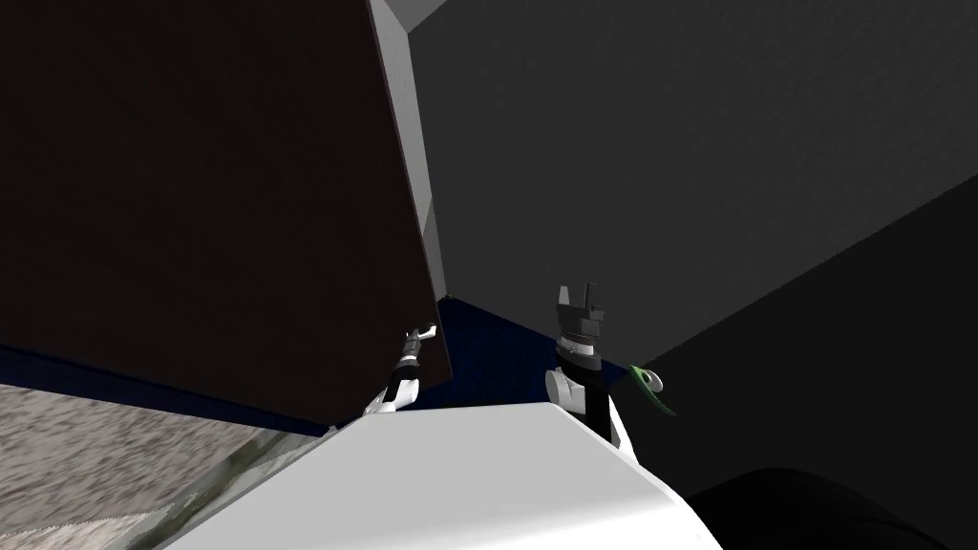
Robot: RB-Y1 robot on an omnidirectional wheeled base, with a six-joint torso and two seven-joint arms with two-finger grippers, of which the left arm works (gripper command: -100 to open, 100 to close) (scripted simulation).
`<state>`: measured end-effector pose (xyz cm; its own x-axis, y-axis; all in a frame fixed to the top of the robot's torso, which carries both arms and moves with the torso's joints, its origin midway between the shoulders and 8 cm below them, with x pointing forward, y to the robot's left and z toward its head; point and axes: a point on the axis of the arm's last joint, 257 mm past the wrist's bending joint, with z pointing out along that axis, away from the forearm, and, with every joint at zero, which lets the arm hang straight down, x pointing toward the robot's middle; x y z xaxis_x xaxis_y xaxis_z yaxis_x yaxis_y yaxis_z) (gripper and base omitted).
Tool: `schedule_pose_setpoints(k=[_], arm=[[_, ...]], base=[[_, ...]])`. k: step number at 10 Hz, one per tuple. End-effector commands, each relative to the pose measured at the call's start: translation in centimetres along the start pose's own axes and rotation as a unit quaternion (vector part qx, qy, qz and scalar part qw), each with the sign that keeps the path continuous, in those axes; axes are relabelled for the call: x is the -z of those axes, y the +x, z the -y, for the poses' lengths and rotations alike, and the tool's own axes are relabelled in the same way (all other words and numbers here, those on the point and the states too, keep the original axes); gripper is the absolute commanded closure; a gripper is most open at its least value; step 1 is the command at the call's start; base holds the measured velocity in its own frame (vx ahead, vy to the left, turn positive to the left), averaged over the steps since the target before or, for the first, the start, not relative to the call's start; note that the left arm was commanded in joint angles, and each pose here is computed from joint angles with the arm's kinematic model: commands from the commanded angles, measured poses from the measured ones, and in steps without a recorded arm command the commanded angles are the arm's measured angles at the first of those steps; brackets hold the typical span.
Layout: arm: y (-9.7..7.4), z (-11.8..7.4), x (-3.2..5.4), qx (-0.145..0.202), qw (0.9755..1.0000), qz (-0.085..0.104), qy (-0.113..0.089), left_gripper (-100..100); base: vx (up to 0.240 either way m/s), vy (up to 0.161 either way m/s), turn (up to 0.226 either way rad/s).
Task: Push the door open
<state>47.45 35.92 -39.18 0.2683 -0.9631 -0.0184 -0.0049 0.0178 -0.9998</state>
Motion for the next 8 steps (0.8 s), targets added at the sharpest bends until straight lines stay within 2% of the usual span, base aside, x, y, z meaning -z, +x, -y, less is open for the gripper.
schedule_pose_setpoints(k=[1,3,4,8], arm=[[-1.5,0.2,-0.14,-0.001,0.9999,0.015,0.002,100],[-1.5,0.2,-0.14,-0.001,0.9999,0.015,0.002,100],[-2.8,0.2,-0.07,0.000,0.9995,0.030,0.002,100],[-5.0,0.1,0.16,0.003,0.9982,0.059,0.001,100]], base=[[0.141,-0.020,0.039],[0.104,-0.027,0.019],[0.179,-0.033,0.056],[0.203,-0.081,0.076]])
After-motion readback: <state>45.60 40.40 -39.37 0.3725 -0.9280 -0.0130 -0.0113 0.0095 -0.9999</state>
